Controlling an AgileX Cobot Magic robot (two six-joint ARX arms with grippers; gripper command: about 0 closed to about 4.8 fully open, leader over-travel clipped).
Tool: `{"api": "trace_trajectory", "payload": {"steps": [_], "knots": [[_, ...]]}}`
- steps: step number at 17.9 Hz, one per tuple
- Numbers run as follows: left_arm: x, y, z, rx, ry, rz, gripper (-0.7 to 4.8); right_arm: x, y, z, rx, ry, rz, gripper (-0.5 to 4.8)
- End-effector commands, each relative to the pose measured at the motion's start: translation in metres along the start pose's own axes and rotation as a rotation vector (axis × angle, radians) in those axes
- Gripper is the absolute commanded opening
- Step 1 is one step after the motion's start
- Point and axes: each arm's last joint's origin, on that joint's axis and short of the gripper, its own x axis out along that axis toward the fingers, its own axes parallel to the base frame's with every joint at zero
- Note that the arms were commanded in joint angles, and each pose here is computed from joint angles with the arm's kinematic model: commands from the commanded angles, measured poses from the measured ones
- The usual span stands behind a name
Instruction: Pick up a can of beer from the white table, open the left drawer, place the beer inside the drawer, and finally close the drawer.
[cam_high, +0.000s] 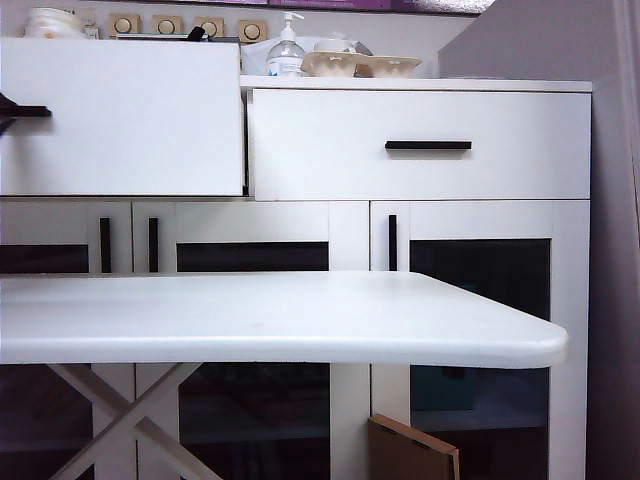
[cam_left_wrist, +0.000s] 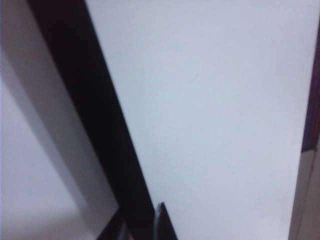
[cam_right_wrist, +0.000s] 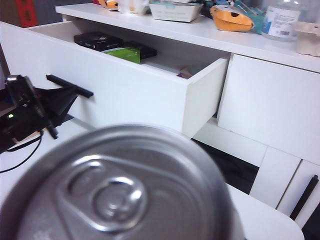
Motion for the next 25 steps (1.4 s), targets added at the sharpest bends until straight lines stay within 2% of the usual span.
{"api": "trace_trajectory", "payload": {"steps": [1,8,16,25], "knots": [[-0.016,-0.032,-0.006,0.081,0.053,-0.145,-0.06,-0.005,0.0,0.011,0.008,-0.082,-0.001,1.97],[-0.063,-0.06,-0.014,0.093,0.052,-0.183,-0.06,-0.005,0.0,0.012,0.008,-0.082,-0.001,1.98],[-0.113,-0.078,-0.025,0.091,0.069,-0.177,-0.06,-0.005,0.0,0.012,0.008,-0.084,-0.001,1.98],[-0.147,-0.107,-0.03,0.099,0.068,-0.195,-0.06,-0.005,0.0,0.013,0.01,-0.096,0.004,1.98]]}}
